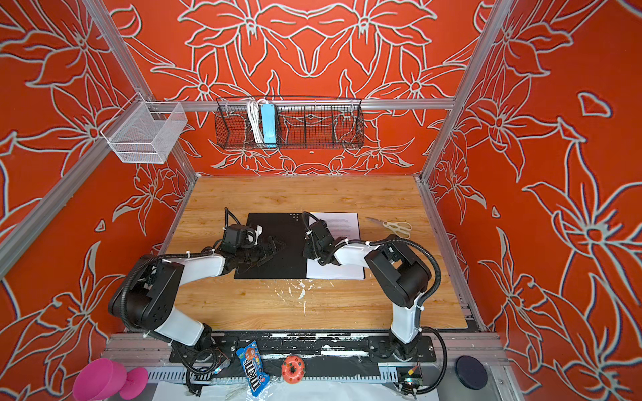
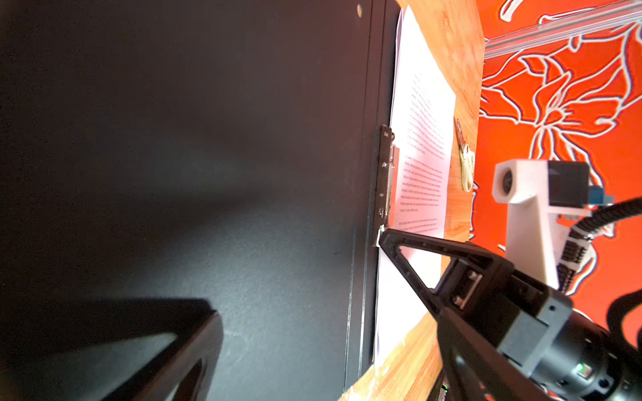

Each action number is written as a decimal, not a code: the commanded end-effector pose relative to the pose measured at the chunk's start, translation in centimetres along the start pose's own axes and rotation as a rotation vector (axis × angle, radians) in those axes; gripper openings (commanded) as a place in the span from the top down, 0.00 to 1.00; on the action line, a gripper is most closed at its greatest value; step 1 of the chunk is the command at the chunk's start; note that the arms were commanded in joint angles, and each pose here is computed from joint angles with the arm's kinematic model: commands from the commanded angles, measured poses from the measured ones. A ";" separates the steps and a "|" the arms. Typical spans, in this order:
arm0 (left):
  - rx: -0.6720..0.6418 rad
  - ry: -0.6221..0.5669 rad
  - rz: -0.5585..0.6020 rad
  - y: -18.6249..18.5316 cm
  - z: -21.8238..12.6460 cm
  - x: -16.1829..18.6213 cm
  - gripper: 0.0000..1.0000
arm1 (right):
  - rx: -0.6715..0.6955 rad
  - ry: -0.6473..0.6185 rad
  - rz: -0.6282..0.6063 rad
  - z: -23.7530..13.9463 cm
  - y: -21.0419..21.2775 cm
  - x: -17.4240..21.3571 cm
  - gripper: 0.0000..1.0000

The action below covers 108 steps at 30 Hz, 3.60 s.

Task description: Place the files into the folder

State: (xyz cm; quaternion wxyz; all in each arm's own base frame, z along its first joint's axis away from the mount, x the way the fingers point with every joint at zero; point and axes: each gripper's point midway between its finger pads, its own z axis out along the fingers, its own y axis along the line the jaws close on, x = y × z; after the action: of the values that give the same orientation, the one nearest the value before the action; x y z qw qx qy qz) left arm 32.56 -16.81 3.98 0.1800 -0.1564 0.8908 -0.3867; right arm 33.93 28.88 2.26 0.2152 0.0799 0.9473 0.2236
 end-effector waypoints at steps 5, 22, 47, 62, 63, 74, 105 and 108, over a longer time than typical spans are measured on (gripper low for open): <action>-0.436 0.222 -0.241 12.1 -1.3 8.7 0.02 | 0.401 0.225 -0.004 1.4 -11.4 7.0 1.00; -0.427 0.221 -0.236 11.9 -1.3 8.7 0.02 | 0.027 0.233 0.012 0.0 -2.4 5.0 1.00; -0.409 0.209 -0.216 10.6 -1.4 7.5 0.02 | 0.046 0.203 0.005 -1.4 -2.6 3.9 0.70; -0.401 0.202 -0.217 10.4 -1.3 7.3 0.02 | -0.241 0.166 -0.112 -3.9 4.5 0.9 0.67; -0.400 0.200 -0.213 10.3 -1.3 7.2 0.02 | -0.254 0.163 -0.118 -4.2 4.9 0.7 0.65; -0.390 0.204 -0.203 10.0 -1.4 7.1 0.02 | -0.052 0.011 -0.070 -9.9 -2.9 -3.8 0.24; -0.379 0.230 -0.215 10.3 -0.6 7.4 0.02 | -0.036 0.017 0.327 -9.4 -14.8 -4.8 0.10; -0.377 0.234 -0.215 10.3 -0.5 7.7 0.02 | -0.045 0.023 0.321 -9.1 -14.4 -5.0 0.11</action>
State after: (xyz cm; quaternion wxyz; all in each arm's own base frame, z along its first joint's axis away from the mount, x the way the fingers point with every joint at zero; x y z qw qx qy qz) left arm 32.73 -16.80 4.02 0.1648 -0.1481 0.8972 -0.3819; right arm 34.03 10.92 4.77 0.1800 0.2203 0.9176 0.2778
